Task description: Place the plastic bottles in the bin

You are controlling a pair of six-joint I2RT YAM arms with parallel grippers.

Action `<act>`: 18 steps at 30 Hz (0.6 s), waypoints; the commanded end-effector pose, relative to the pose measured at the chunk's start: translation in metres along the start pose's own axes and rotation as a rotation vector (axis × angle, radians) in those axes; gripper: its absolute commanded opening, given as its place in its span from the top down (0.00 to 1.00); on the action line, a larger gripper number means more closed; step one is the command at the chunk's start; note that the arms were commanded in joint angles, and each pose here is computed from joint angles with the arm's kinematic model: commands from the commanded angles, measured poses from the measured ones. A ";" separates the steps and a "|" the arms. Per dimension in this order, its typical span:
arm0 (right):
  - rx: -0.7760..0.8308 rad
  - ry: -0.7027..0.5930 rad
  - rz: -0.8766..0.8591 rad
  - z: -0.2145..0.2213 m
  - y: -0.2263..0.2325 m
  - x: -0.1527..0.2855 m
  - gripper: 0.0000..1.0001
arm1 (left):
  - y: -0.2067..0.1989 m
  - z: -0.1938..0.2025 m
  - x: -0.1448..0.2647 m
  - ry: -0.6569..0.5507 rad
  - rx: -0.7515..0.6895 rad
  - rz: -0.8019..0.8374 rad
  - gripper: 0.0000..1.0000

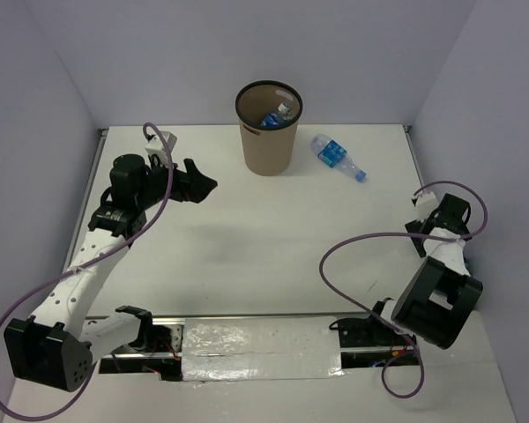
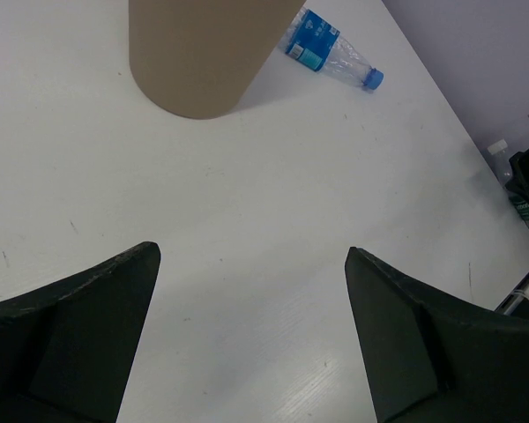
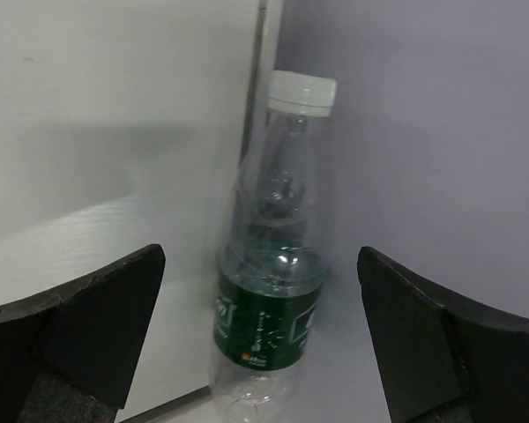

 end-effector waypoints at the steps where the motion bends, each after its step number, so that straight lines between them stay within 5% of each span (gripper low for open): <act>1: 0.024 0.030 0.109 0.004 -0.021 -0.007 0.03 | -0.008 -0.007 0.000 -0.031 -0.024 0.042 0.00; 18: 0.062 0.173 0.045 0.038 0.009 -0.048 0.14 | -0.009 -0.006 -0.001 -0.027 -0.027 0.045 0.00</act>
Point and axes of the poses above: each gripper's point midway between its finger pads, its own x axis back along the fingers, its own y axis along the line the jaws close on, z = x × y, the point moved 6 cm from there along x, back along the fingers, and after that the axes turned 11 degrees about x, right-handed, at the moved point
